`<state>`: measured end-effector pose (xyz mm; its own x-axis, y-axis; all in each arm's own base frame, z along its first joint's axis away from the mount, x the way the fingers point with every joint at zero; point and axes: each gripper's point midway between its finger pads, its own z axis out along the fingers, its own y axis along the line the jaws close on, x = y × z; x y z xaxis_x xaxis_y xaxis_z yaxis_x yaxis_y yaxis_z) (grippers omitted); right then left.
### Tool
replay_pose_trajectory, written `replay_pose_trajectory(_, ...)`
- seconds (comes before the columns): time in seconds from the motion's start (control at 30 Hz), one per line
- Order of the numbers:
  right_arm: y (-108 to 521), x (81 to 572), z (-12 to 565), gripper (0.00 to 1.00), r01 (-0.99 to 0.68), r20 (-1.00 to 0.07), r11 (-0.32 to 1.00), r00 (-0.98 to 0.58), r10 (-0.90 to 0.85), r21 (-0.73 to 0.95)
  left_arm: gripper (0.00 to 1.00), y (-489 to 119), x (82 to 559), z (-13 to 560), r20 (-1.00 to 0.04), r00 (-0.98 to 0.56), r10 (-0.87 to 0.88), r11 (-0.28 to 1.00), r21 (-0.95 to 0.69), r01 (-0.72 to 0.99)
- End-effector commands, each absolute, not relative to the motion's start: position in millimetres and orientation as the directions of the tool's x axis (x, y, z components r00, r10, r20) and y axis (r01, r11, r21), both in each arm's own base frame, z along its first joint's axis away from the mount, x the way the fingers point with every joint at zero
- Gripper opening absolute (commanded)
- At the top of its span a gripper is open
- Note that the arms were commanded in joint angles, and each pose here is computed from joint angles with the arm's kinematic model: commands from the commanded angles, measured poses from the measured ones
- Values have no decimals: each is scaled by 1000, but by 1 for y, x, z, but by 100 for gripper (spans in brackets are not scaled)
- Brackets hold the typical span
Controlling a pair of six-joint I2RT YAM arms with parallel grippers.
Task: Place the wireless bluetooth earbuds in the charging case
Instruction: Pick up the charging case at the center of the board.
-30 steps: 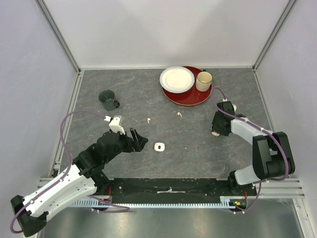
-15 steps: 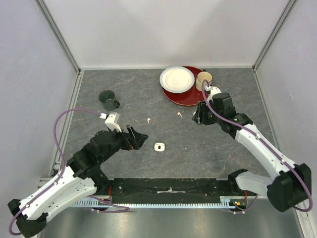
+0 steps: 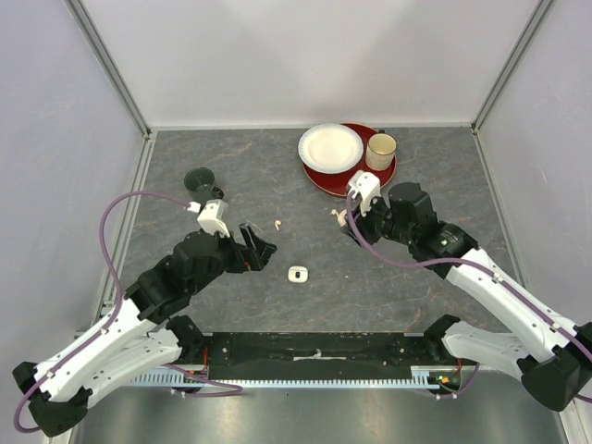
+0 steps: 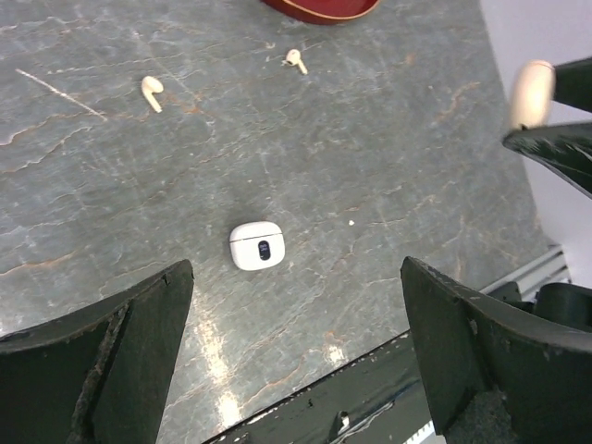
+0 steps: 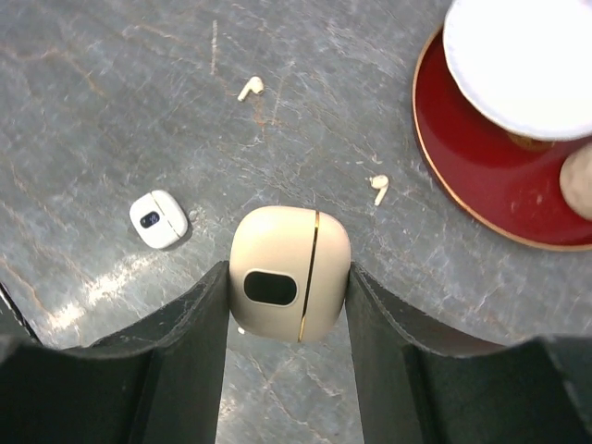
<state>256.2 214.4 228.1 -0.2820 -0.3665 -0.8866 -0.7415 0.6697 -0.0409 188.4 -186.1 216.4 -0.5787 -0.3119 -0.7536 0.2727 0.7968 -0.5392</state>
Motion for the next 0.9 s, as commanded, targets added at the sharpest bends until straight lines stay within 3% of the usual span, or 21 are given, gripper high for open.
replay_pose_trajectory(0.0, 225, 245, 260, 0, -827, -872, 461, 67, -486, -321, 99, -180, 194, 223, -757, -590, -280, 842, -489, 228)
replay_pose_trajectory(0.13, 230, 229, 268, 0, -838, -826, 316, 248, -505, -445, 99, -192, 191, 231, -752, -606, -261, 816, -507, 278)
replay_pose_trajectory(0.33, 238, 213, 266, 0, -850, -798, 193, 350, -490, -491, 99, -212, 183, 267, -792, -528, -306, 688, -568, 453)
replay_pose_trajectory(0.5, 249, 196, 259, 0, -876, -802, 84, 392, -451, -475, 98, -243, 162, 306, -830, -456, -321, 474, -558, 681)
replay_pose_trajectory(0.67, 259, 182, 264, 0, -884, -813, 24, 419, -404, -467, 98, -272, 164, 286, -828, -532, -177, 446, -549, 706)
replay_pose_trajectory(0.87, 264, 172, 265, 0, -882, -812, 10, 429, -396, -471, 96, -294, 174, 281, -787, -591, -178, 417, -605, 679)
